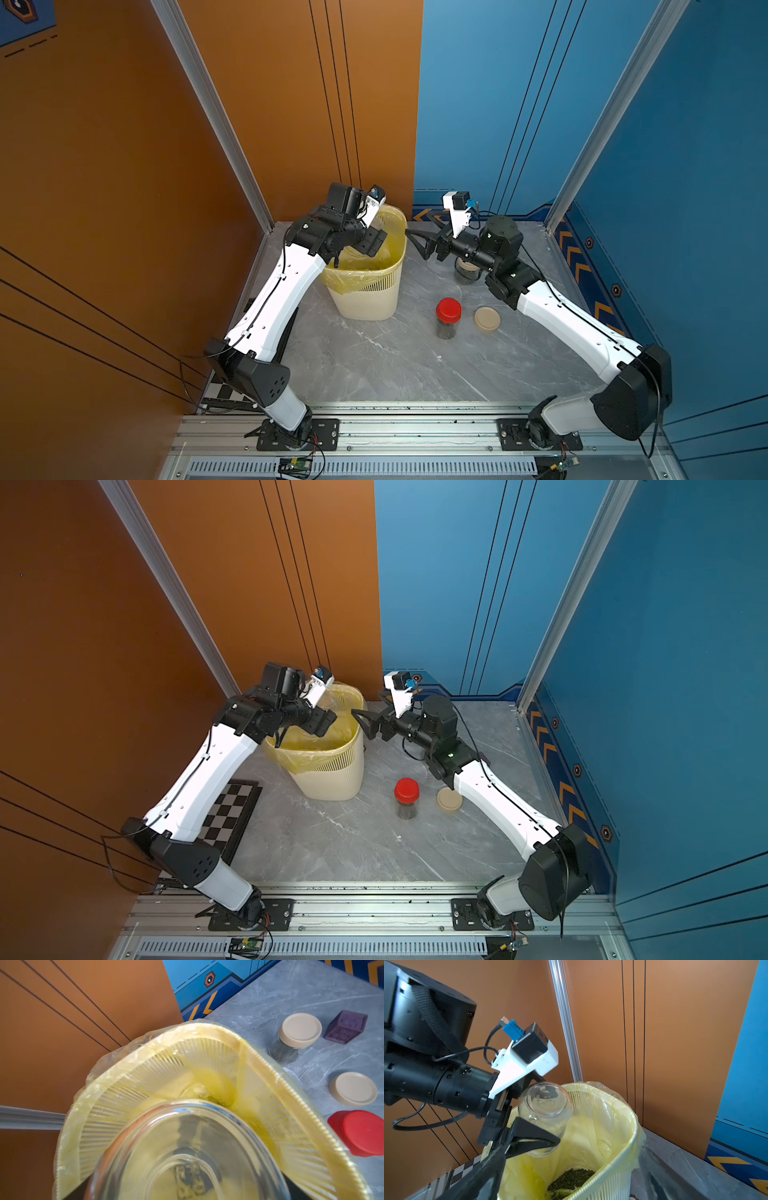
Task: Empty moldy tea leaves from jars
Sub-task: Pour the moldy tea leaves from the jar into the trash bin, then place the jar at the center of the board.
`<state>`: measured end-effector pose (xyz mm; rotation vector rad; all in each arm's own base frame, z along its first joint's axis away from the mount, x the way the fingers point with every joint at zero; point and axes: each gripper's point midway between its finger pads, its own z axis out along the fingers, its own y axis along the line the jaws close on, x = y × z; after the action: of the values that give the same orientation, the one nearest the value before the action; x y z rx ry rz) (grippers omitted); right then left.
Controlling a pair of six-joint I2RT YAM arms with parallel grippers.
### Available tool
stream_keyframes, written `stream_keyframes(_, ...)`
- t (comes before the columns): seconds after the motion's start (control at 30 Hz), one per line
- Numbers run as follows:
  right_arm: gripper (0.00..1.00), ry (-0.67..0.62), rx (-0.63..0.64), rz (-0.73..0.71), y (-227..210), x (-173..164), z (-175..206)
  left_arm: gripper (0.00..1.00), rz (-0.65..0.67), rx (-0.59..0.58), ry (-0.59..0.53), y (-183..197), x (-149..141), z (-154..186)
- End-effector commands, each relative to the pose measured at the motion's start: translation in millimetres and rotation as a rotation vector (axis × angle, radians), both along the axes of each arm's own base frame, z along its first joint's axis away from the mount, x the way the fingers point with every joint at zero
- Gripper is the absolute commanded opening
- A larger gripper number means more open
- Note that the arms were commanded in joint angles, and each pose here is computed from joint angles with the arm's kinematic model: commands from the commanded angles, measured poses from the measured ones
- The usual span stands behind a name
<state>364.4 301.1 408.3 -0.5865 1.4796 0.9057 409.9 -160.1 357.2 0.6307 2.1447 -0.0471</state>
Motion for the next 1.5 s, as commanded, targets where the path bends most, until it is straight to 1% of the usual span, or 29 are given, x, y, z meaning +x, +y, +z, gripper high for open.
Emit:
stream_keyframes(0.0,1.00,-0.037,0.054,-0.007,-7,-5,19,0.30,0.034,-0.284,-0.056,4,-2,55)
stream_keyframes(0.13,1.00,-0.032,0.064,0.003,-5,-4,18,0.29,0.090,-0.590,0.048,11,3,57)
stream_keyframes(0.23,1.00,-0.026,0.075,0.013,-2,-3,18,0.29,0.128,-0.768,0.104,16,9,53)
stream_keyframes(0.27,1.00,-0.024,0.078,0.016,-2,-3,18,0.29,0.113,-0.825,0.113,16,11,55)
stream_keyframes(0.4,1.00,-0.024,0.085,0.024,1,-5,20,0.29,0.142,-1.130,0.153,32,29,63)
stream_keyframes(0.43,1.00,-0.026,0.082,0.023,0,-5,20,0.29,0.145,-1.178,0.163,34,30,65)
stream_keyframes(0.57,1.00,-0.022,0.069,0.022,1,-4,16,0.29,0.143,-1.207,0.179,32,28,70)
stream_keyframes(0.67,1.00,-0.019,0.070,0.040,7,-3,16,0.29,0.139,-1.188,0.155,32,25,73)
stream_keyframes(0.93,0.99,-0.038,0.058,0.181,60,-10,24,0.29,0.130,-1.218,0.160,30,15,84)
stream_keyframes(1.03,0.99,-0.046,0.063,0.194,74,-2,25,0.29,0.123,-1.243,0.176,27,8,90)
stream_keyframes(1.2,1.00,-0.058,0.119,0.219,95,10,29,0.30,0.138,-1.287,0.201,21,-4,93)
stream_keyframes(1.37,1.00,-0.083,0.138,0.231,114,16,30,0.29,0.169,-1.331,0.235,19,-7,93)
stream_keyframes(1.47,1.00,-0.083,0.138,0.238,123,20,27,0.29,0.201,-1.355,0.269,19,-5,85)
